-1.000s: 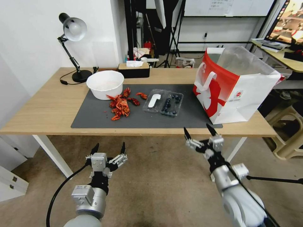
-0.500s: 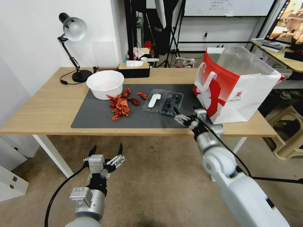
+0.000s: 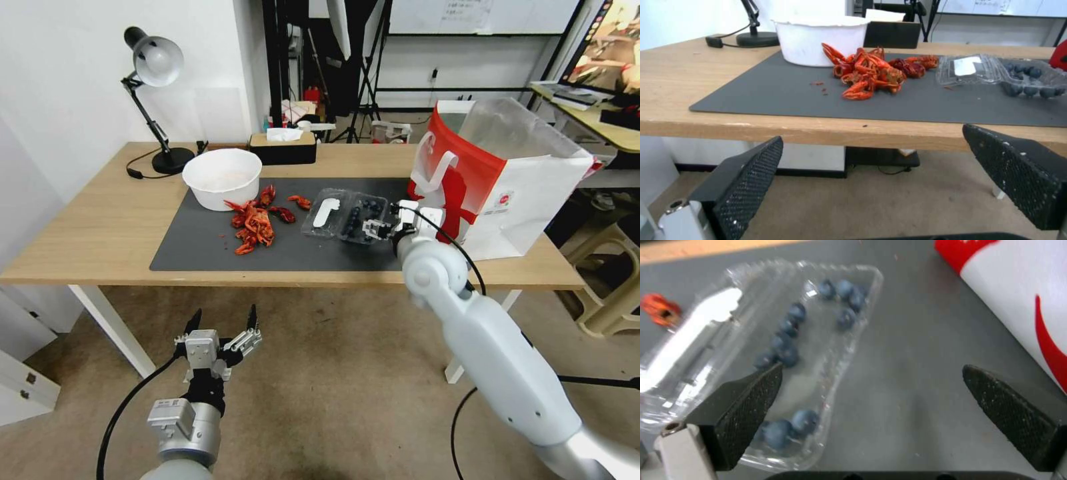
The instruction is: Close the takeout container lid, then place the container into the takeout bag.
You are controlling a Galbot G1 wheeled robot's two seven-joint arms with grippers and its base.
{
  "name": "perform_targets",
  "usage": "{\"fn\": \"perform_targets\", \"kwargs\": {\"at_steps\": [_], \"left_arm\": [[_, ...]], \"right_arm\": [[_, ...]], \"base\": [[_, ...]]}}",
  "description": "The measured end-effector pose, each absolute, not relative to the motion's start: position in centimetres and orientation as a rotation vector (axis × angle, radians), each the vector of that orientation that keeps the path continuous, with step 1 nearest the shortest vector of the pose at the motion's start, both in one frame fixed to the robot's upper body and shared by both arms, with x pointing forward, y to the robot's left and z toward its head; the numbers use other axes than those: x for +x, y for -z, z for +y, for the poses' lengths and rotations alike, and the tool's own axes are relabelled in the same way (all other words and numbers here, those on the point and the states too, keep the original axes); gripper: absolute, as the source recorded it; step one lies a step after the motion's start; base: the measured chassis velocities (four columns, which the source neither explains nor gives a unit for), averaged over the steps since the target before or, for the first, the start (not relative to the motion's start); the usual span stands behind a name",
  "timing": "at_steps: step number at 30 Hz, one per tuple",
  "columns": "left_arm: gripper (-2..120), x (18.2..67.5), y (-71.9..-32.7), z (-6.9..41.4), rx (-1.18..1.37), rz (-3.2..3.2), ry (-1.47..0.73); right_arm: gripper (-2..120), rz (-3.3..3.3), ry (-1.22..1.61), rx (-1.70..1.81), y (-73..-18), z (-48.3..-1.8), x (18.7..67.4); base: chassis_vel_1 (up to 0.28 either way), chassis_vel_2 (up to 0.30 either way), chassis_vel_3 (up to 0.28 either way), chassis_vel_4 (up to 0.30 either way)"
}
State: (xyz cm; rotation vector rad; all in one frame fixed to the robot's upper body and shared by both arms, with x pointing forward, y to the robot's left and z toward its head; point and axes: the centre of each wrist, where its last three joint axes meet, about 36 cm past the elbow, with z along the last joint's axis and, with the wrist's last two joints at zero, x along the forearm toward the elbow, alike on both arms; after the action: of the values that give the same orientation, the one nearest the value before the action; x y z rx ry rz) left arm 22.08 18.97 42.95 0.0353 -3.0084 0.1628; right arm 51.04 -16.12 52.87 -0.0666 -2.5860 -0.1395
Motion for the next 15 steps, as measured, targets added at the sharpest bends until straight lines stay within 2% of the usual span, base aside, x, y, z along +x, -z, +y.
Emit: {"fn": "perform_targets", "kwargs": {"at_steps": [15], "left_arm": [[100, 22.15, -42.89, 18.99, 0.039, -3.01, -0.161]], "right_arm": [[100, -2.534, 0.101, -0.072, -52.87, -15.57, 51.62]], "base": [[0.0, 0.0, 0.0, 0.0]]}}
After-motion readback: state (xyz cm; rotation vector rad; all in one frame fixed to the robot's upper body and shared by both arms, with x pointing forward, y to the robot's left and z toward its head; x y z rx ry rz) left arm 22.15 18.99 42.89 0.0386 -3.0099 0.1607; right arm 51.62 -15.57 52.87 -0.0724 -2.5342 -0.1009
